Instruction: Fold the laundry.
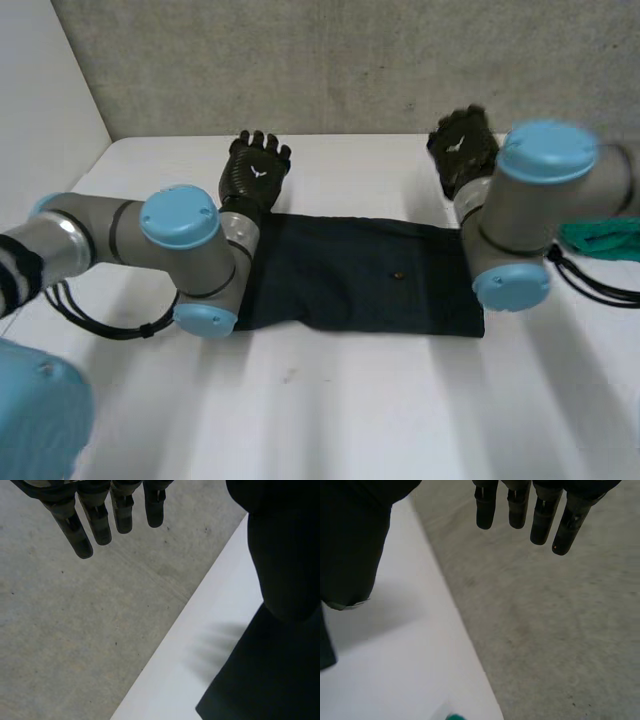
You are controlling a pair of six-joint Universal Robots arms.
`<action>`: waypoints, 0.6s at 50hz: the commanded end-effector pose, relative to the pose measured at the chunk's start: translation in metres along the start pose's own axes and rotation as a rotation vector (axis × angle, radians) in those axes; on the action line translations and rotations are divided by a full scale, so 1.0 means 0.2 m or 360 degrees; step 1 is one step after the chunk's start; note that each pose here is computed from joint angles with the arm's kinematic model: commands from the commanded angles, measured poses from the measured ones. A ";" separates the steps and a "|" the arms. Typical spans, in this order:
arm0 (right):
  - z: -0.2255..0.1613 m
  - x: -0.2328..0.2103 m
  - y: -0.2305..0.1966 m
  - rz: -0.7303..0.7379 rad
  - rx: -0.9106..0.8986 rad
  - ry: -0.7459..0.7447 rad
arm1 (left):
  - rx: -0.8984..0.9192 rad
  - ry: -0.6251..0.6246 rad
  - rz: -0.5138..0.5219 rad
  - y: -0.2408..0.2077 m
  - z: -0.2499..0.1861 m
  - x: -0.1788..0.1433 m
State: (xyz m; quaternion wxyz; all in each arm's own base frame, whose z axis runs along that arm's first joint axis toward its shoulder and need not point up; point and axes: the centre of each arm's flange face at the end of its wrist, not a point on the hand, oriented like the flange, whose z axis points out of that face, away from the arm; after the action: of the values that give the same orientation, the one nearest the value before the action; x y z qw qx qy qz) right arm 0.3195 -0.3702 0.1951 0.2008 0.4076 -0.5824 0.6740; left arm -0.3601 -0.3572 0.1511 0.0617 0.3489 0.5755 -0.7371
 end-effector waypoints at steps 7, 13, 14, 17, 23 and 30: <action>-0.60 0.12 0.02 0.0672 -0.0291 -0.0539 | -0.0058 0.0073 -0.0074 -0.26 -0.50 -0.21; -0.68 0.03 0.15 0.0906 -0.0359 -0.0643 | -0.0155 0.0154 -0.0308 -0.22 -0.68 -0.18; -0.68 0.01 0.17 0.0931 -0.0324 -0.0632 | -0.0164 0.0168 -0.0344 -0.22 -0.69 -0.17; -0.66 -0.01 0.19 0.0951 -0.0271 -0.0595 | -0.0184 0.0182 -0.0439 -0.20 -0.71 -0.14; -0.61 -0.10 0.28 0.0951 -0.0293 -0.0584 | -0.0188 0.0148 -0.0506 -0.19 -0.68 -0.16; -0.57 -0.14 0.37 0.0962 -0.0360 -0.0586 | -0.0192 0.0128 -0.0506 -0.18 -0.68 -0.19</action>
State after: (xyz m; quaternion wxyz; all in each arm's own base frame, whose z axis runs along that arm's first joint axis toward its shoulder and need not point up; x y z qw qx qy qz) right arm 0.2479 -0.2649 0.1448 -0.0771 0.3097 -0.7638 0.5611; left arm -0.2925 -0.2316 0.1874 -0.0625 0.2828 0.6692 -0.6843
